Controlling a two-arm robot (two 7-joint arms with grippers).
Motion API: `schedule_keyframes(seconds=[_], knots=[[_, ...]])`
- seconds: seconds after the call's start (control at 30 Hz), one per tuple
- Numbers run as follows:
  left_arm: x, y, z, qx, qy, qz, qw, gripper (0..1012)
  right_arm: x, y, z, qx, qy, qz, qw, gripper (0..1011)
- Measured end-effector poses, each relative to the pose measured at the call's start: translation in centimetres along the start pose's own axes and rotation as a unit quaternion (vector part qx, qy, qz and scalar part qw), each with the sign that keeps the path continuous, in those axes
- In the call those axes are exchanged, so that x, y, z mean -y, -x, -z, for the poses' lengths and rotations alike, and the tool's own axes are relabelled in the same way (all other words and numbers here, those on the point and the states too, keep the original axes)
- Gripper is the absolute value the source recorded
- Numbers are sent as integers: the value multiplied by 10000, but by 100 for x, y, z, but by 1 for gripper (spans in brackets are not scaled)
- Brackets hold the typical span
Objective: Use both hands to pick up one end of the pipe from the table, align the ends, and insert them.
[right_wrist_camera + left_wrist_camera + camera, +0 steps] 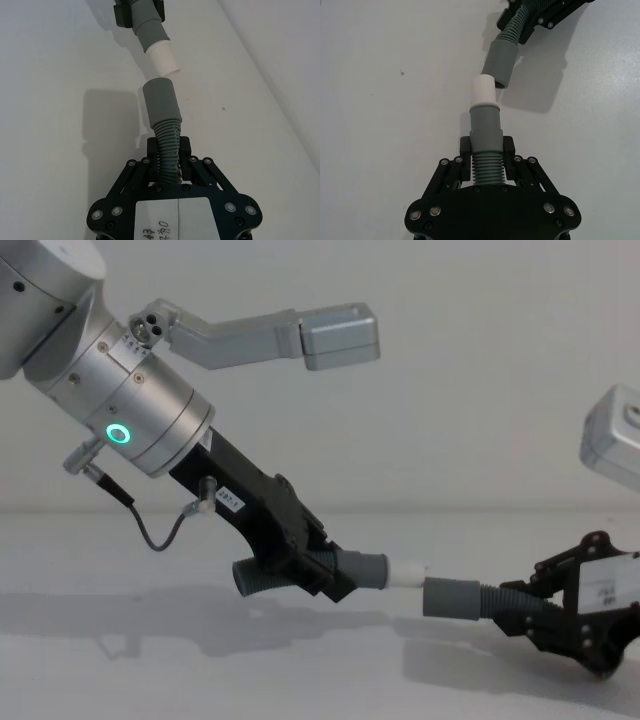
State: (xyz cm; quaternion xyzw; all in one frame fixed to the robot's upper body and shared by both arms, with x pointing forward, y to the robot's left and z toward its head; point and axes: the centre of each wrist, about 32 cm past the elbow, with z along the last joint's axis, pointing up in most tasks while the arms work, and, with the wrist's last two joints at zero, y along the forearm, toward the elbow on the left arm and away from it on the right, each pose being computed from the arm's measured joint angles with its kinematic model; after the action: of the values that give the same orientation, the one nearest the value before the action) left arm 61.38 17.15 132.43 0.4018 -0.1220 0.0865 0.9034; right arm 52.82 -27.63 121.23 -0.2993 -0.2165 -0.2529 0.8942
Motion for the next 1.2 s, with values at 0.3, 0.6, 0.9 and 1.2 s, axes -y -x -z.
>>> schedule_keyframes(seconds=[0.3,0.6,0.9,1.2], knots=[[-6,9,-6,7,-3,-8,10000,360,12,-7,8,-52,-14,-7,10000,239],[-17,12,-4,3,-14,-35,10000,360,17,-20,20,-101,-13,-7,9999,239],[-60,15,13,-14,-10,-140,9999,360,25,-44,31,-157,-32,6,9999,239],[-81,19,27,-25,-1,-178,9998,360,31,-63,31,-197,-67,8,9998,239]])
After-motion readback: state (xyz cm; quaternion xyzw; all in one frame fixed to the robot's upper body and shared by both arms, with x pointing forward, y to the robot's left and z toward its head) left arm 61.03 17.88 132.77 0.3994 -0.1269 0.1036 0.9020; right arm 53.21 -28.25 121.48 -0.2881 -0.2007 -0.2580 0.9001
